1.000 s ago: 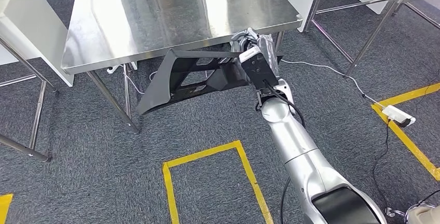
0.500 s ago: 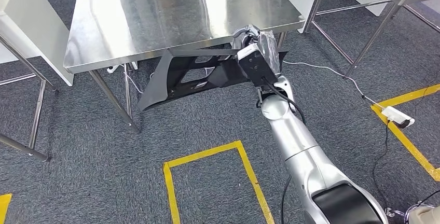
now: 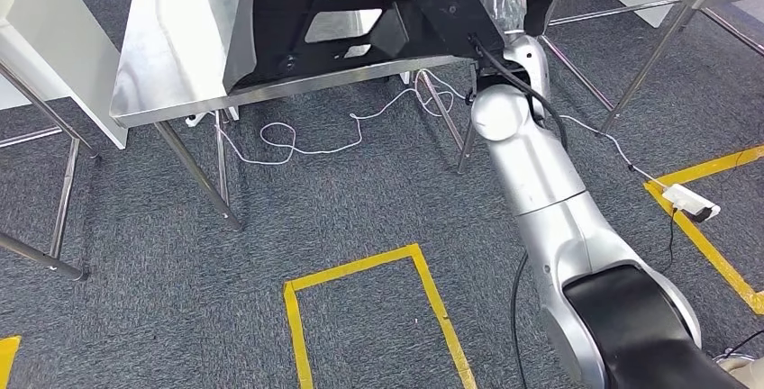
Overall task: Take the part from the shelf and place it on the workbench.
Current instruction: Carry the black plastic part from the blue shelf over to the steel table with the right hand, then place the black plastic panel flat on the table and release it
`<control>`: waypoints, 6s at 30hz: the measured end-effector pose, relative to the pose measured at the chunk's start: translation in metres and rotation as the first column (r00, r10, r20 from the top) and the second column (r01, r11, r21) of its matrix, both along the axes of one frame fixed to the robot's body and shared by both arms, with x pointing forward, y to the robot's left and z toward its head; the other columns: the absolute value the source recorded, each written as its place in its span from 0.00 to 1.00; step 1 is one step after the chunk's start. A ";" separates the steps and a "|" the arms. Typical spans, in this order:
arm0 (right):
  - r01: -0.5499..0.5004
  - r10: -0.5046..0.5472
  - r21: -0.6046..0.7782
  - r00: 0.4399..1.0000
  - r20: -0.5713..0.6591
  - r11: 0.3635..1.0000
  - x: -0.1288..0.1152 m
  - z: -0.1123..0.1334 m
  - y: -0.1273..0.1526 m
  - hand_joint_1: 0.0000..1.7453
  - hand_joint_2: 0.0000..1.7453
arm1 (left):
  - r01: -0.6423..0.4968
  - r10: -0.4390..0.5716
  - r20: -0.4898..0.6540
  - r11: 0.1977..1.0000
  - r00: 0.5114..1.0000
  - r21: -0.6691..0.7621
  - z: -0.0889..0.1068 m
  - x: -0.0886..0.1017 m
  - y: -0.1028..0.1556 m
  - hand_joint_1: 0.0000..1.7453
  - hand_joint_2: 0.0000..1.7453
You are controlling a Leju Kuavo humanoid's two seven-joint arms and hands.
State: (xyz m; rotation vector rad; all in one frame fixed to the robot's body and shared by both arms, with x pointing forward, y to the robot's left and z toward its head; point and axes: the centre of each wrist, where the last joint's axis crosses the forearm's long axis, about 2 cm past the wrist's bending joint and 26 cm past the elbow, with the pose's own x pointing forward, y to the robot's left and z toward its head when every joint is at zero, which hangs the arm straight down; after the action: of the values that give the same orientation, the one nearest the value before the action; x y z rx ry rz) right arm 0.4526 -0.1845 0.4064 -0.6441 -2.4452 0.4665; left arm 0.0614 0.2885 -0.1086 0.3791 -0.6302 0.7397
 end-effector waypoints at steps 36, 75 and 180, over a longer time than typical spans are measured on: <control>0.025 -0.027 -0.090 0.999 -0.019 0.996 -0.002 -0.036 -0.011 1.00 1.00 | 0.090 -0.091 -0.011 0.996 0.996 -0.008 0.001 0.003 -0.009 0.00 1.00; -0.008 0.006 -0.072 0.999 -0.034 0.997 -0.002 -0.045 -0.004 1.00 1.00 | 0.097 -0.097 -0.029 0.995 0.995 -0.020 0.000 0.001 -0.009 0.00 1.00; 0.022 -0.024 -0.056 0.999 -0.037 0.998 0.010 -0.024 -0.010 1.00 1.00 | 0.105 -0.104 -0.040 0.994 0.994 0.011 0.001 0.004 -0.009 0.00 1.00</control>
State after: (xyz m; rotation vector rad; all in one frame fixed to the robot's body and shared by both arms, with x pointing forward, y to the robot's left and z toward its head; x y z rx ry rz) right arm 0.4626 -0.1945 0.3821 -0.6803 -2.3944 0.5339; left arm 0.0655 0.2790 -0.1076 0.3691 -0.6136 0.6273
